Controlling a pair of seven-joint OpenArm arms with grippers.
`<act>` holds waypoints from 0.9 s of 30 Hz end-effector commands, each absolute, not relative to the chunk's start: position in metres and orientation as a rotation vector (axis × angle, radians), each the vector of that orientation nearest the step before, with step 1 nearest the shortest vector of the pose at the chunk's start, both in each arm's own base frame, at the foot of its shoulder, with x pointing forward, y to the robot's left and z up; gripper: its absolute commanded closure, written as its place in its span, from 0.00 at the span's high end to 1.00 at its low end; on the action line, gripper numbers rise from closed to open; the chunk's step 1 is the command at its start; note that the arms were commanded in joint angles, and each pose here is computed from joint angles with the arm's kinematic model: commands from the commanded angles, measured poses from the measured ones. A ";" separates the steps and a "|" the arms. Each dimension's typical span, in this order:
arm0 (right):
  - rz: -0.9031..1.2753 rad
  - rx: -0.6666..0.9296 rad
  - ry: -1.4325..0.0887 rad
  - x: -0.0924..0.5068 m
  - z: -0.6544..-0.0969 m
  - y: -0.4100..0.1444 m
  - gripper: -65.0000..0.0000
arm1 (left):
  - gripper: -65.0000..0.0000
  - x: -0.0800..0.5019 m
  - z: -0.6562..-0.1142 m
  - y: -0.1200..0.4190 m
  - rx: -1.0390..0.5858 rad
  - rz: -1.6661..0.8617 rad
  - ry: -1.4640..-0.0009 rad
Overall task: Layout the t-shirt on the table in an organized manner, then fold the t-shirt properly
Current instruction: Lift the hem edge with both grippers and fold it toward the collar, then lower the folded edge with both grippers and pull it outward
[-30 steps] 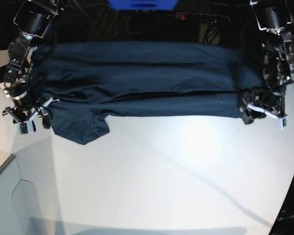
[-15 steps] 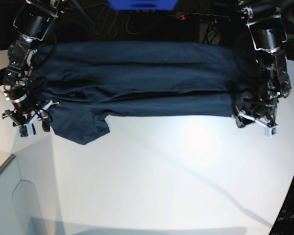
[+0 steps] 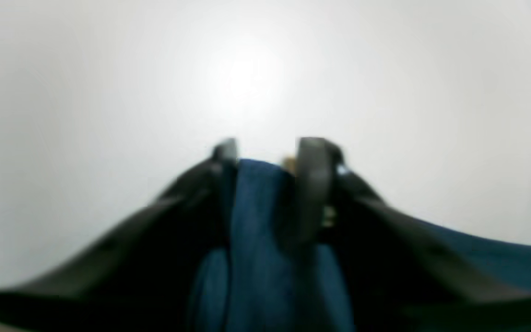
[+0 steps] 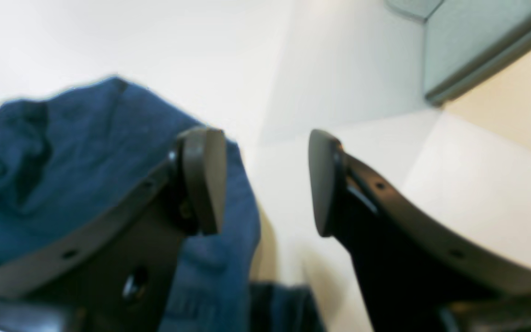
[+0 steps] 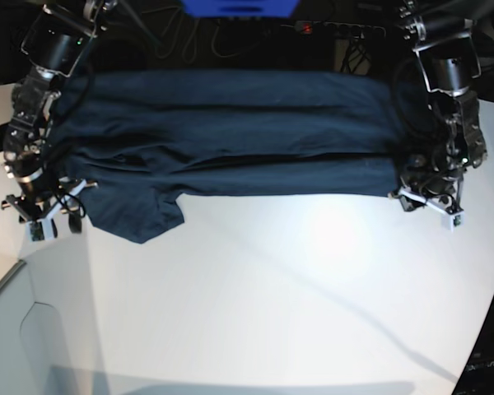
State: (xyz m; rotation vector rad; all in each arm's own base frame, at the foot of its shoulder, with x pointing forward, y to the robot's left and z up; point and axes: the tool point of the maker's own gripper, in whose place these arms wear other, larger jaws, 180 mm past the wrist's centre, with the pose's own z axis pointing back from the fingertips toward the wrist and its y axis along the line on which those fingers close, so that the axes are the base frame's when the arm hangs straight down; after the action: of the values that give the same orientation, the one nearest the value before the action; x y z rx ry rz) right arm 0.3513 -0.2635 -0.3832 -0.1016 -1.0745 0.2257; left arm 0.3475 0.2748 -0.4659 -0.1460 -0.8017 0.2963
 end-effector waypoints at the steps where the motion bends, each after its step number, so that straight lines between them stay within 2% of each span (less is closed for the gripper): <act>1: 0.234 -0.115 -1.140 0.365 -0.361 -0.268 0.45 | 0.16 0.353 -0.459 0.279 -0.139 0.290 -0.812; 3: 0.229 -0.122 -1.107 0.370 -0.362 -0.269 0.45 | 0.00 0.352 -0.461 0.279 -0.138 0.288 -0.803; 12: 0.290 -0.041 -0.908 0.386 -0.403 -0.244 0.45 | 0.00 0.354 -0.455 0.280 -0.138 0.285 -0.821; 21: 0.312 -0.014 -0.901 0.398 -0.404 -0.233 0.45 | 0.00 0.369 -0.413 0.271 -0.124 0.230 -0.948; 27: 0.295 0.002 -0.882 0.412 -0.406 -0.242 0.48 | 0.00 0.368 -0.415 0.271 -0.127 0.232 -0.942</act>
State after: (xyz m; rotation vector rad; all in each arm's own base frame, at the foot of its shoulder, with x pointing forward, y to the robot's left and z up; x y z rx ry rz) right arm 0.3938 -0.2385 -0.4289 0.0116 -0.8113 0.2921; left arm 0.3561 0.2639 -0.4314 -0.1336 -0.8865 0.2390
